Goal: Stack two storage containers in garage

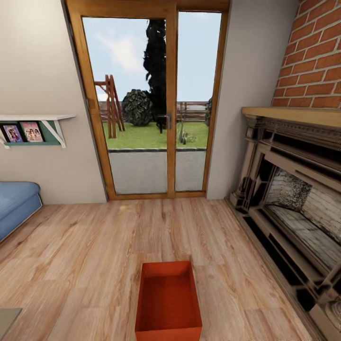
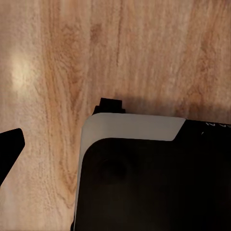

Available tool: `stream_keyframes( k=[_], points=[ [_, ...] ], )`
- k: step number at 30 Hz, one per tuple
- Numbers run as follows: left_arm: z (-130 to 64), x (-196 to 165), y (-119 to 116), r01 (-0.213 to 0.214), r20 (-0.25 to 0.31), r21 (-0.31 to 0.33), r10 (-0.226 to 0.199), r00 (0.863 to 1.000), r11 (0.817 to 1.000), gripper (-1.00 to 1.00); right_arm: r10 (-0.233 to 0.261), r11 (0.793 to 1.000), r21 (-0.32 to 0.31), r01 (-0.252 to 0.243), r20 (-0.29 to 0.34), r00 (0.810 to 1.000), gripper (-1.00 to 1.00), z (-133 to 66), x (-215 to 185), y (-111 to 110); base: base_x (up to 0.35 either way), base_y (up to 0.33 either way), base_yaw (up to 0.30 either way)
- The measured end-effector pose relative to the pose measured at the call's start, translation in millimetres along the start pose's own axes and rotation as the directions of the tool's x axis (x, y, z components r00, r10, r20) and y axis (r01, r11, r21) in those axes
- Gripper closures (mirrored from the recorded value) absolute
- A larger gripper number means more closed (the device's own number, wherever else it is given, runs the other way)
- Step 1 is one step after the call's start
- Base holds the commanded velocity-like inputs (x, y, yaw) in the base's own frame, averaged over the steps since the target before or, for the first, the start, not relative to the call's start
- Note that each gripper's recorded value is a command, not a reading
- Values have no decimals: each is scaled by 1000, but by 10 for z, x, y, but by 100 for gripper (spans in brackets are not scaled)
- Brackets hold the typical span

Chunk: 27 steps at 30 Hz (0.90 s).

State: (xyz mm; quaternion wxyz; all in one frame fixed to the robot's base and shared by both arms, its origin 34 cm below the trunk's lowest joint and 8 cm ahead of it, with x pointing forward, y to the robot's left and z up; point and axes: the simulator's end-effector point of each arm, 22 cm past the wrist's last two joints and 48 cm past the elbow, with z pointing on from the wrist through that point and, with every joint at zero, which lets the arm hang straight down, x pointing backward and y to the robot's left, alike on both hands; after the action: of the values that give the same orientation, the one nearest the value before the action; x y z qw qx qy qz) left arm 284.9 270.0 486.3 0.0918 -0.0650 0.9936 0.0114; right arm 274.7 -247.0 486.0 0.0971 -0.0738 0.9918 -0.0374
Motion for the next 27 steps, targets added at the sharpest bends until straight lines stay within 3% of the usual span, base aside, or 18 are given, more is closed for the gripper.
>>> stream_keyframes(
  k=[20,27],
  points=[
    [-1,0,2,0,0,0,0,1000,1000,-100,-2,1000,0,2,2,1000,-100,-1,-4,0,208,0,-1],
    [0,0,2,0,0,0,0,1000,1000,-100,-3,1000,0,3,1,1000,-100,0,-2,0,76,0,0]
  ],
)
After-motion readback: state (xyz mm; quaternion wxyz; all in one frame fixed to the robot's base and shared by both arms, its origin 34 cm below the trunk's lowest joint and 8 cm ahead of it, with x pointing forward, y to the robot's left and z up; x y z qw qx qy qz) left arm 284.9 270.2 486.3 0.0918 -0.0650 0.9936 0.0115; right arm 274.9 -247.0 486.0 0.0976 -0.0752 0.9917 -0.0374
